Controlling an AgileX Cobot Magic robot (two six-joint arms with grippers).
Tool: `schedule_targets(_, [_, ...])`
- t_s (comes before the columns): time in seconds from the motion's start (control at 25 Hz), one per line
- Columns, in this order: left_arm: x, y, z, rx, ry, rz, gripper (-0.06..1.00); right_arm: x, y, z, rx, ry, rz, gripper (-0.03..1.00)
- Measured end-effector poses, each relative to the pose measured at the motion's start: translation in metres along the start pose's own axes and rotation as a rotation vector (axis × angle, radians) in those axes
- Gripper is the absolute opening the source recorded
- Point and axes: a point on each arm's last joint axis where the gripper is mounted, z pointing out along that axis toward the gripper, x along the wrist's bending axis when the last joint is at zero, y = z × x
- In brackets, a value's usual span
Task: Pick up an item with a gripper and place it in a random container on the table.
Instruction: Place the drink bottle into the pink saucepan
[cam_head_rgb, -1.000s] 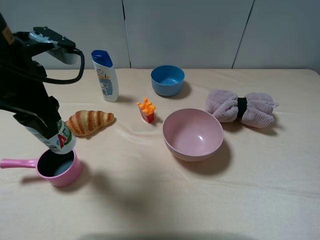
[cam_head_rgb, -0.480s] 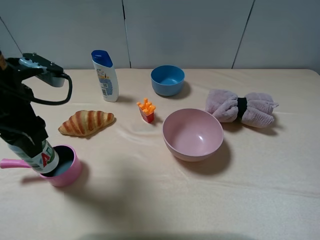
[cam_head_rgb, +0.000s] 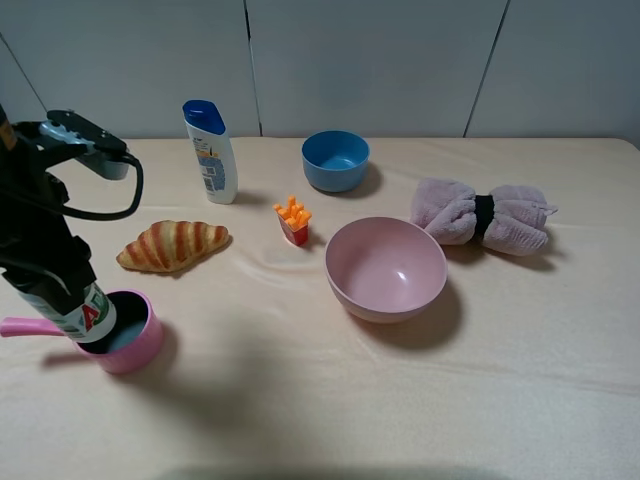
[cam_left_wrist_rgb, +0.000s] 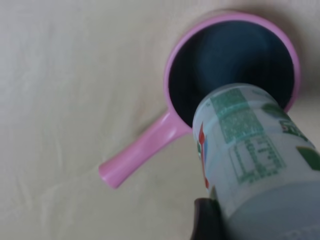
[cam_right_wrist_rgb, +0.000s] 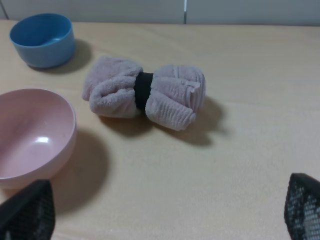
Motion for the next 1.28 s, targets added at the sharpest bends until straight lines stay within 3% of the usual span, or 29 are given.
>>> schedule_targets(0.24, [0.001, 0.004, 0.0, -0.041, 0.008, 0.002, 0.53, 0.0, 0.0, 0.0, 0.0, 0.0, 0.0, 0.69])
schedule_targets(0.52, [0.0, 0.015, 0.017, 0.012, 0.002, 0.013, 0.53, 0.0, 0.0, 0.0, 0.0, 0.001, 0.0, 0.69])
schedule_targets(1.28, [-0.003, 0.034, 0.05, 0.006, 0.001, 0.023, 0.53, 0.0, 0.0, 0.0, 0.0, 0.001, 0.0, 0.69])
